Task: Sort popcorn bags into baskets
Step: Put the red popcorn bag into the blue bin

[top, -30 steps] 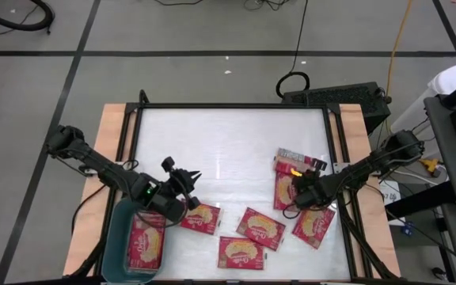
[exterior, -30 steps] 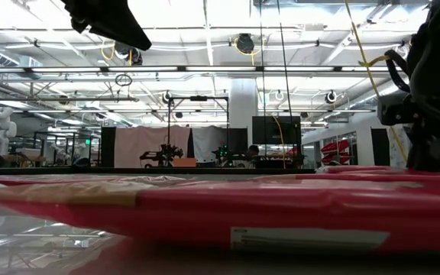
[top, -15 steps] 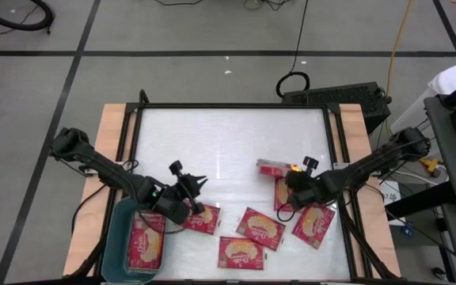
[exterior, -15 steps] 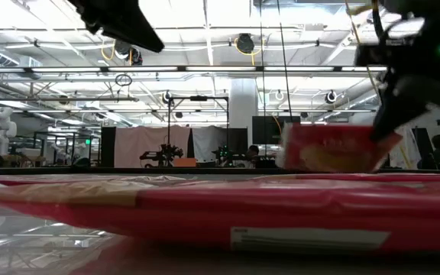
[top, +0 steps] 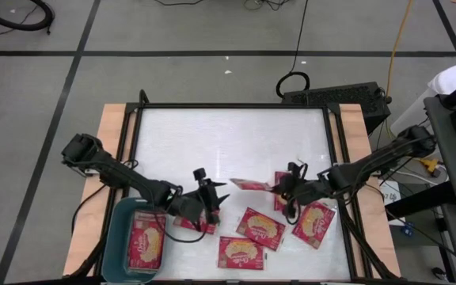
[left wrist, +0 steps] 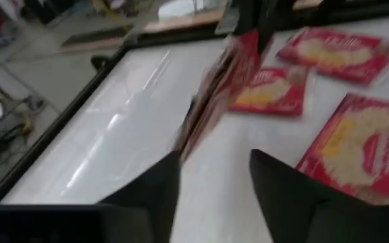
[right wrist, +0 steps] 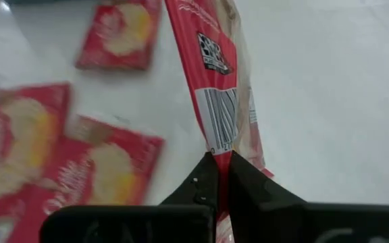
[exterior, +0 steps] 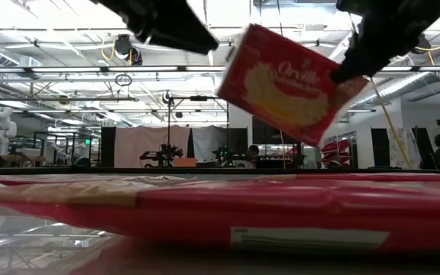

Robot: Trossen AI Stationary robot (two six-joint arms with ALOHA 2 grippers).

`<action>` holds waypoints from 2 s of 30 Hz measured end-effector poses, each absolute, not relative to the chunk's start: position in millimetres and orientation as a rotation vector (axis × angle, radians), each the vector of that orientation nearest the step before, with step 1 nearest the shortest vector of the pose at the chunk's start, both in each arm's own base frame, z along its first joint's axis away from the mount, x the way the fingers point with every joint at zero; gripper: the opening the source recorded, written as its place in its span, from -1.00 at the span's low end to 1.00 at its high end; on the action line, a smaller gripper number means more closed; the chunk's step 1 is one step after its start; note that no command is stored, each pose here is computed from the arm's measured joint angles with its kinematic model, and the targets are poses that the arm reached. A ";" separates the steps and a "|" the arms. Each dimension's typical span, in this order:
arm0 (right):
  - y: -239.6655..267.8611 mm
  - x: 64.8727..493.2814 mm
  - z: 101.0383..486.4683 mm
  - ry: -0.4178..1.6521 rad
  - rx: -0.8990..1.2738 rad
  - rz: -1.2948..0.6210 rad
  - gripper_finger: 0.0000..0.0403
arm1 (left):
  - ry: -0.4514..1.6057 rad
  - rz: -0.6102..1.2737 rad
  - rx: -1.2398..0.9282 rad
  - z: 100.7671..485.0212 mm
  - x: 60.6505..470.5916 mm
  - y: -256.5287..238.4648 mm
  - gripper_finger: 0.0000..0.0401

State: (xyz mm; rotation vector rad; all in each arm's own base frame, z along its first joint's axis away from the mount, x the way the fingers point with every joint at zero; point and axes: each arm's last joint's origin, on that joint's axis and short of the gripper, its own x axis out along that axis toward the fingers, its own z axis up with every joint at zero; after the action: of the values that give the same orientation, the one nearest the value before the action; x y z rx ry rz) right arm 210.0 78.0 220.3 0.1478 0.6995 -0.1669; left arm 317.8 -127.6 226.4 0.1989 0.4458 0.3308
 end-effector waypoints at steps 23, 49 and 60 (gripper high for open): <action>84.3 244.7 204.5 0.629 0.144 -0.069 -0.98 | 0.478 0.032 0.304 228.0 334.6 -101.1 -0.78; 95.1 242.1 211.2 0.239 0.038 -0.131 -0.02 | 0.196 0.304 0.048 300.3 250.0 -166.6 -0.90; 103.6 272.5 195.8 -0.053 0.055 -0.076 -0.01 | -0.073 0.281 0.047 328.6 261.5 -175.7 -0.89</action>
State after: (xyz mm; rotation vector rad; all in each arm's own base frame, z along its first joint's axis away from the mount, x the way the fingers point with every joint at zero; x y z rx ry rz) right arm 272.5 103.6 195.8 0.0546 -0.0527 -0.0757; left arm 261.5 -175.7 328.6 0.0469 -0.0728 0.2810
